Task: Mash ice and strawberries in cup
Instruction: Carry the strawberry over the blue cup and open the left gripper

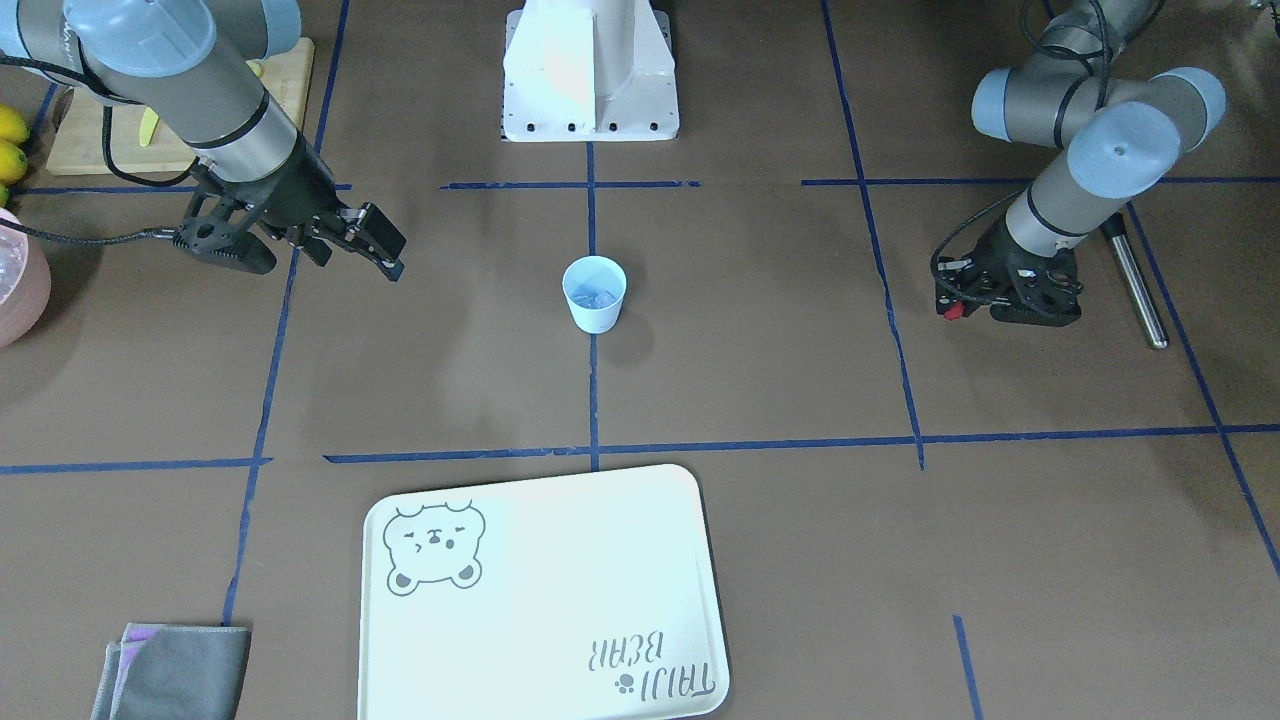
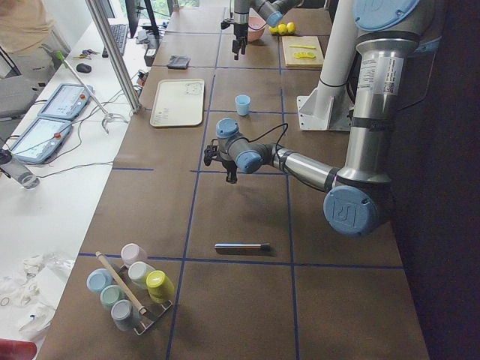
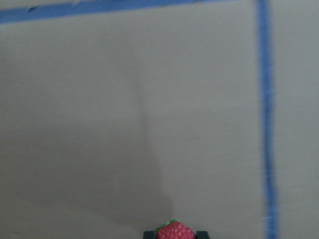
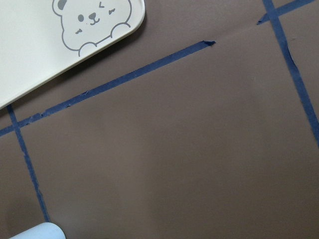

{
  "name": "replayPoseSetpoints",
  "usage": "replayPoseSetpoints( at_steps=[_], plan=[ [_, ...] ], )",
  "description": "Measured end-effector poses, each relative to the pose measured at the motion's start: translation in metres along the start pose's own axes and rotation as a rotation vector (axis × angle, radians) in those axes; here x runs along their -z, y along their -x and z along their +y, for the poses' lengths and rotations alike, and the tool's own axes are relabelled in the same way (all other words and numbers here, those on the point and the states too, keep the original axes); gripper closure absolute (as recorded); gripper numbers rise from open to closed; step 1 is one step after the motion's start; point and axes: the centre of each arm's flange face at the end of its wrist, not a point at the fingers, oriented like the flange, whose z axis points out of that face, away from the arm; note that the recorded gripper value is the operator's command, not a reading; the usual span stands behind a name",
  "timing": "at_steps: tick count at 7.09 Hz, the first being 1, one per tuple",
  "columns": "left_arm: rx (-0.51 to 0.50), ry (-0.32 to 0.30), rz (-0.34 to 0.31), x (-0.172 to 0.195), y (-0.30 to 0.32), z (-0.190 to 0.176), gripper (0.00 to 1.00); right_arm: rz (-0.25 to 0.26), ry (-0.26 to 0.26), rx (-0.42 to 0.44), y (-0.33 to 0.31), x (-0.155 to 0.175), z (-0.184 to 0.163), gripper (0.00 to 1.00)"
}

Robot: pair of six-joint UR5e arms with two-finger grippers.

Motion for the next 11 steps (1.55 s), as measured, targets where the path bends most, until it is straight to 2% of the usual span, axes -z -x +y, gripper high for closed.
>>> replayPoseSetpoints(
  at_steps=[2, 4, 6, 8, 9, 11],
  plan=[
    [0.046, -0.04, 0.16, 0.043, -0.114, -0.008, 1.0, 0.005, -0.011, -0.019, -0.021, 0.012, -0.004, 0.0],
    [0.09, -0.011, 0.31, 0.067, -0.24, 0.008, 1.0, 0.012, -0.016, -0.029, -0.032, 0.014, -0.006, 0.0],
    [0.11, -0.024, 0.369, 0.061, -0.323, 0.036, 1.0, 0.011, -0.017, -0.03, -0.033, 0.016, -0.006, 0.0],
    [0.114, -0.083, 0.375, 0.037, -0.359, 0.042, 0.99, 0.012, -0.017, -0.031, -0.034, 0.015, -0.006, 0.0],
    [0.113, -0.1, 0.379, 0.021, -0.367, 0.036, 0.9, 0.012, -0.018, -0.03, -0.034, 0.015, -0.006, 0.0],
    [0.115, -0.125, 0.377, 0.002, -0.369, 0.028, 0.38, 0.01, -0.019, -0.029, -0.034, 0.016, -0.006, 0.0]
  ],
)
